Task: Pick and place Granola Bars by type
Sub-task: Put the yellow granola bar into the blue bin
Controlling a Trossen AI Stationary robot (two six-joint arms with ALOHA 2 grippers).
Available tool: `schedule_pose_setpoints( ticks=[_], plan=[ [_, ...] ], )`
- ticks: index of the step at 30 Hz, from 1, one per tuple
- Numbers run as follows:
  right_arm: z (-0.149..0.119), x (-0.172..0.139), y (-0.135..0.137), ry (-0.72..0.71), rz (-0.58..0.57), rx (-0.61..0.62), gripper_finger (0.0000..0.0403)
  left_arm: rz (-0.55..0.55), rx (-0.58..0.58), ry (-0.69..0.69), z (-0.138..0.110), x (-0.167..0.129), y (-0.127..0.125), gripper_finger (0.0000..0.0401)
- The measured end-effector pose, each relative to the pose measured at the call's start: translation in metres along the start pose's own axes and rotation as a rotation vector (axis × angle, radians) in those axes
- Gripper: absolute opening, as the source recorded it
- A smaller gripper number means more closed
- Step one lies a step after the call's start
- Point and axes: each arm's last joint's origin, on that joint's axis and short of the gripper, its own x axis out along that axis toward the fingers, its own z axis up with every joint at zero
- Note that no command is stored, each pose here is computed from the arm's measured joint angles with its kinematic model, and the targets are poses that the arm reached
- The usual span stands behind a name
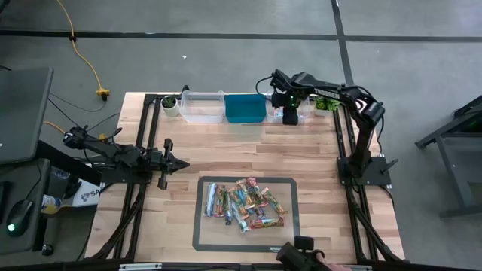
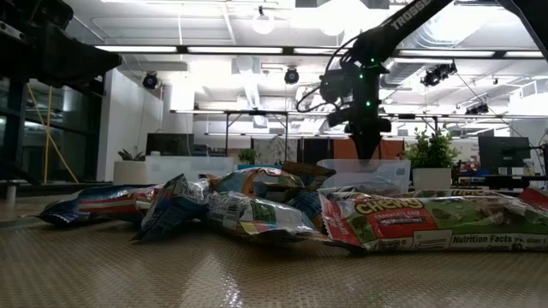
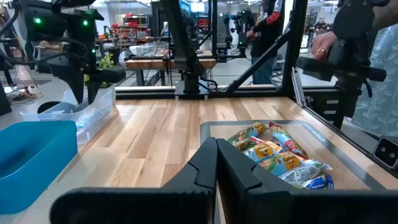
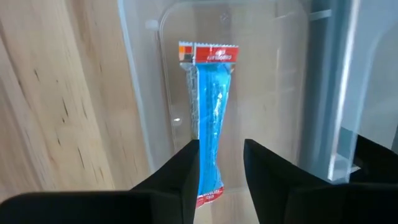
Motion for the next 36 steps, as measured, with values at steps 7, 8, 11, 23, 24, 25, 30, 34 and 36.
schedule_pose_setpoints(
  ticks=[7,8,11,23,24,25,30,34,36],
  plan=[
    [-0.002,-0.028,-0.001,-0.085,-0.032,0.056,0.0109,0.0,0.0,0.0,0.0,0.0,0.0,0.0001],
    [-0.002,-0.034,-0.001,-0.111,-0.025,0.074,0.0109,0.0,0.0,0.0,0.0,0.0,0.0,0.0001],
    [-0.001,-0.052,-0.001,-0.197,0.006,0.159,0.0109,0.0,0.0,0.0,0.0,0.0,0.0,0.0001],
    [0.003,-0.091,0.024,-0.415,0.46,0.492,0.0108,0.0,0.0,0.0,0.0,0.0,0.0,0.0001],
    [0.005,-0.094,0.029,-0.421,0.492,0.487,0.0108,0.0,0.0,0.0,0.0,0.0,0.0,0.0001],
    [0.007,-0.096,0.034,-0.425,0.524,0.481,0.0108,0.0,0.0,0.0,0.0,0.0,0.0,0.0001],
    [0.02,-0.102,0.066,-0.399,0.676,0.437,0.0108,0.0,0.0,0.0,0.0,0.0,0.0,0.0001],
    [0.029,-0.106,0.099,-0.337,0.762,0.385,0.0108,0.0,0.0,0.0,0.0,0.0,0.0,0.0001],
    [0.032,-0.109,0.117,-0.293,0.79,0.363,0.0108,0.0,0.0,0.0,0.0,0.0,0.0,0.0001]
  ],
)
